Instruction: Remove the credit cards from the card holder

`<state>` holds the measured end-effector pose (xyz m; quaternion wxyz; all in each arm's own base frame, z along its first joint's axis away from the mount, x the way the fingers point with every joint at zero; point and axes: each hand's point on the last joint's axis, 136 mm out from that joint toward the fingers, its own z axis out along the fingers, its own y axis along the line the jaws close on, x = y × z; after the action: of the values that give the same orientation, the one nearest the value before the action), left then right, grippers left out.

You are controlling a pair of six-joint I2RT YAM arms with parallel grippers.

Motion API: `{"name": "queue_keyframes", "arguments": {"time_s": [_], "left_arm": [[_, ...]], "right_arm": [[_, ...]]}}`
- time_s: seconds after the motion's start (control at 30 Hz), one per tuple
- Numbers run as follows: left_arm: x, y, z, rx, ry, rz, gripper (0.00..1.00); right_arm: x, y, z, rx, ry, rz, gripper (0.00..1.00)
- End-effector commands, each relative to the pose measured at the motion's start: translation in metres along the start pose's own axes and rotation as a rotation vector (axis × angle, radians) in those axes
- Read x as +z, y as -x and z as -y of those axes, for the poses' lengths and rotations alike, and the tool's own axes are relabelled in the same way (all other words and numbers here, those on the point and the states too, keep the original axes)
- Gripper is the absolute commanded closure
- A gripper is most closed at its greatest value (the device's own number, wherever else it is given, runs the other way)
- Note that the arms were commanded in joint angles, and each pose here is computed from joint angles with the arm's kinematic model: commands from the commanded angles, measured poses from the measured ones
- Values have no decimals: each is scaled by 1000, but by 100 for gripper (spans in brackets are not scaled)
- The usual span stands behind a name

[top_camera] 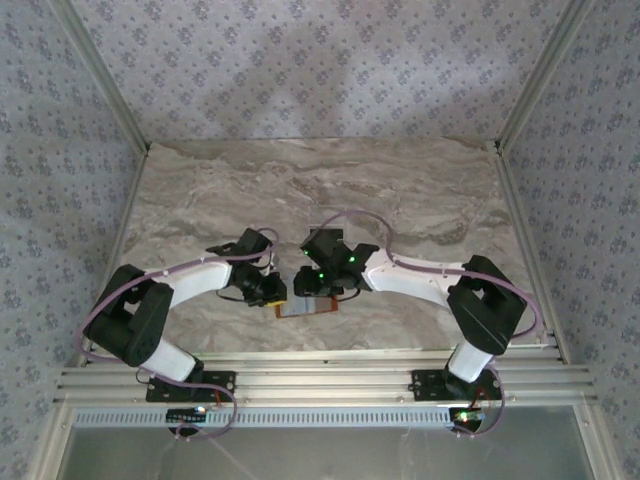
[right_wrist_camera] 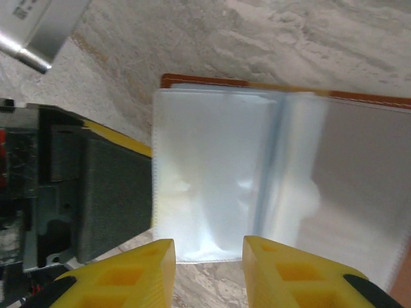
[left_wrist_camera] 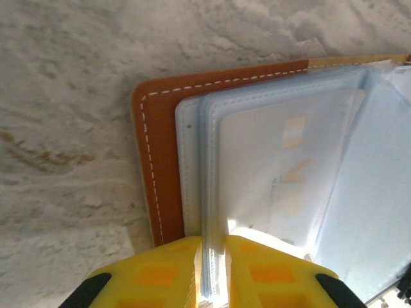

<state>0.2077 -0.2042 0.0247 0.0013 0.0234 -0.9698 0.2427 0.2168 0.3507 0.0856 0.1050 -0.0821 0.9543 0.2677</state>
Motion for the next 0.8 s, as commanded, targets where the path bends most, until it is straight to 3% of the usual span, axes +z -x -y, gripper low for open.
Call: {"name": "queue_keyframes", "arguments": {"time_s": [0.0,0.37,0.77], "left_arm": [[-12,-5,-14,-10,98,-8,81],[-17,4,15,61,160,-52,81],[5,12,64,134,171,-83,81]], "right_arm": [[-16,3,21,13,-55,31,65],[-37,-3,71,85,-108,89,66],[-57,-6,102,128,-104,128,66]]}}
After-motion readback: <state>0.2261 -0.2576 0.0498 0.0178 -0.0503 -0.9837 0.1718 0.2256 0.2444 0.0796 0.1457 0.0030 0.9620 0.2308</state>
